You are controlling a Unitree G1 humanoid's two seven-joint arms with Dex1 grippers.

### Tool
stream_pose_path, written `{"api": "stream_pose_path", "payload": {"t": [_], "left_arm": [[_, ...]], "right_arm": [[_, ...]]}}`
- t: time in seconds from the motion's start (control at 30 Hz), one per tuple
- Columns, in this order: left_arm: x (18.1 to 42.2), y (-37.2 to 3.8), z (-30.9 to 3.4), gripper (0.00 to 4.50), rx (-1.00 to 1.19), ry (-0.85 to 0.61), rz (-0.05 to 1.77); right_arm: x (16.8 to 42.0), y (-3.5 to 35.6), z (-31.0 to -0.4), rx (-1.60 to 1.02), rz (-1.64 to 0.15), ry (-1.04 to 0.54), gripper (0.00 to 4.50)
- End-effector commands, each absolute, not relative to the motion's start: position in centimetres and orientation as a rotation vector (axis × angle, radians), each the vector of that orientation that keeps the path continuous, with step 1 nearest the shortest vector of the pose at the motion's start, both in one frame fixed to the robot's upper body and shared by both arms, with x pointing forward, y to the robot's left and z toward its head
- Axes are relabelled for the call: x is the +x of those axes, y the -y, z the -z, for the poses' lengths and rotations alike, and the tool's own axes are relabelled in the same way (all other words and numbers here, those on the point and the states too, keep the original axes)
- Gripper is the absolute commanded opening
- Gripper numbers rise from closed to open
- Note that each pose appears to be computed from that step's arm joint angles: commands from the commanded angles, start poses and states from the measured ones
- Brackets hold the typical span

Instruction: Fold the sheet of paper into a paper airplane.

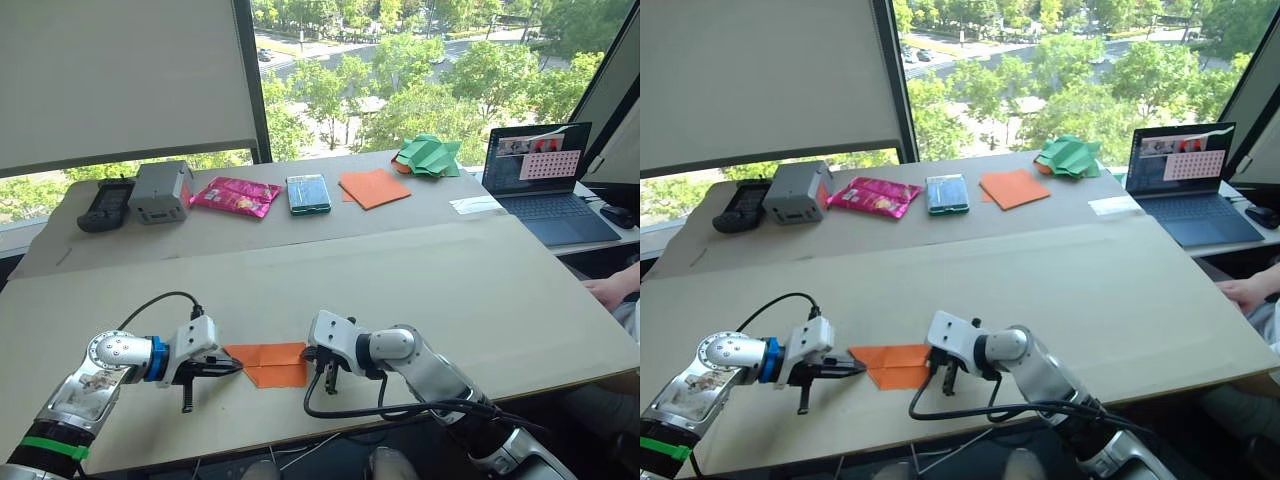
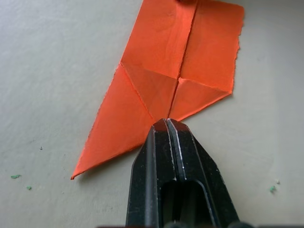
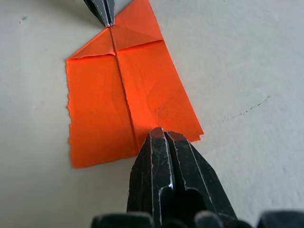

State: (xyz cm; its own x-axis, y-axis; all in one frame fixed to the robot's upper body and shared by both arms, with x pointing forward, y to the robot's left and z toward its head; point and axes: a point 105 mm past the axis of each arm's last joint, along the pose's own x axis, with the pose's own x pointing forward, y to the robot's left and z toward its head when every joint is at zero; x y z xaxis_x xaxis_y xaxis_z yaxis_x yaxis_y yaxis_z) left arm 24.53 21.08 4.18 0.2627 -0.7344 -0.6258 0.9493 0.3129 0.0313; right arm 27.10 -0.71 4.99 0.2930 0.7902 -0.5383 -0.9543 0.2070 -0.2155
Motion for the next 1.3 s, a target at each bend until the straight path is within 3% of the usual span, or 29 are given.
{"api": "stream_pose_path", "payload": {"t": [0.03, 0.33, 0.5, 0.63, 0.67, 0.83, 0.93, 1.1, 1.3], "left_arm": [[22.0, -24.4, -0.8, 0.0, 0.433, -0.8, 1.102], [23.4, -22.6, -5.3, 0.0, 0.372, -0.627, 1.065], [23.6, -21.0, -9.0, 0.0, 0.247, -0.503, 1.062], [22.8, -20.8, -9.1, 0.0, 0.211, -0.514, 1.07], [22.7, -20.9, -9.1, 0.0, 0.204, -0.518, 1.068], [22.4, -21.3, -9.0, 0.0, 0.181, -0.523, 1.043], [22.7, -21.5, -9.2, 0.0, 0.15, -0.502, 1.012], [22.4, -21.1, -9.2, 0.0, 0.122, -0.492, 1.01], [22.0, -20.8, -9.2, 0.0, 0.1, -0.484, 0.998]], "right_arm": [[27.1, 1.7, -3.3, -0.592, -1.226, -0.428, 0.06], [27.3, 1.4, -3.9, -0.61, -1.228, -0.378, 0.06], [27.5, 0.4, -8.3, -0.573, -1.243, -0.18, 0.06], [27.0, 0.5, -12.2, -0.507, -1.245, -0.07, 0.06], [27.0, 0.6, -12.8, -0.493, -1.242, -0.06, 0.64], [27.1, 1.0, -13.5, -0.452, -1.228, -0.088, 2.31], [27.9, 1.3, -12.2, -0.427, -1.204, -0.169, 3.31], [29.0, 1.4, -10.5, -0.334, -1.199, -0.261, 3.31], [28.6, 0.8, -10.2, -0.151, -1.266, -0.348, 3.31]]}}
